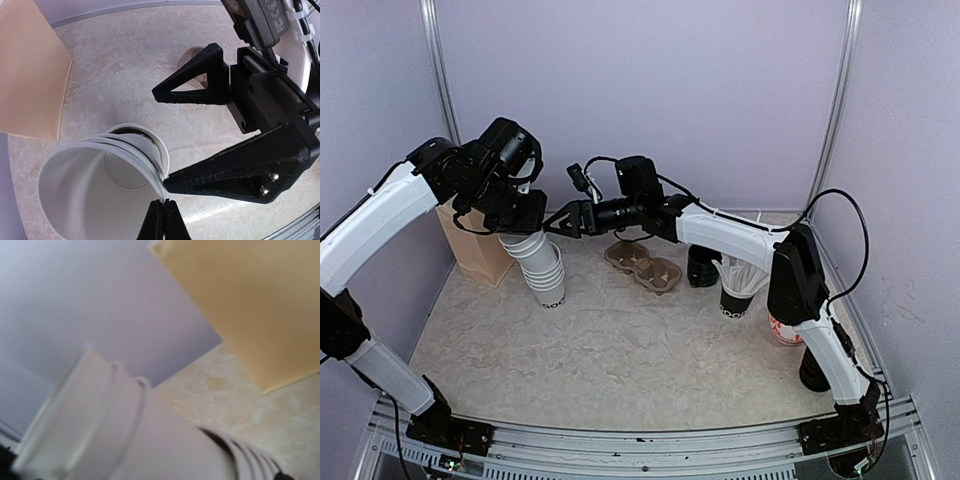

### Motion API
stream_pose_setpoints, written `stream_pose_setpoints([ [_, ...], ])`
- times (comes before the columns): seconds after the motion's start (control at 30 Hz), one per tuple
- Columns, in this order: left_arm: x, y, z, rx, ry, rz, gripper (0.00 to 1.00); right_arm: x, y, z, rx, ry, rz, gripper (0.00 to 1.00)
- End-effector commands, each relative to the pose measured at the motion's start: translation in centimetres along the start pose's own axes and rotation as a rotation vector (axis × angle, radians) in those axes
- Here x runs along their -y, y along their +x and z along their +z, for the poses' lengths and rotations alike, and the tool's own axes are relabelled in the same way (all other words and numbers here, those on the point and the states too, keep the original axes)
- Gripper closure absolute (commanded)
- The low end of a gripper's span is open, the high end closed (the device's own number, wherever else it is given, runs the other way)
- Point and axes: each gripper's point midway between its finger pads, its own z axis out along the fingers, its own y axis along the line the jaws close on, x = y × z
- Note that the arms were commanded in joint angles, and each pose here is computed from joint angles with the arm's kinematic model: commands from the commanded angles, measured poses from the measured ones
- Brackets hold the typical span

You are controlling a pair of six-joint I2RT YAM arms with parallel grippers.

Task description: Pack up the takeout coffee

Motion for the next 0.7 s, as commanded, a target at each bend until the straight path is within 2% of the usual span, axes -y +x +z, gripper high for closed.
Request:
stream_pose_setpoints([
  [0.0,0.4,-0.6,-0.4,0.025,0.011,-0.012,1.00,-2.5,-0.9,-0.3,0.016,-0.092,-0.007,0.02],
  [0.33,1.5,-0.9,-1.1,0.035,0.039,0.003,1.00,0.8,0.2,0.3,0.016,0.046,0.076,0.05],
  [0.67,0.8,-2.9,-2.8,0.083,-0.009,0.004,1.00,2.3,0.1,0.3,0.030,0.118,0.044,0.06],
])
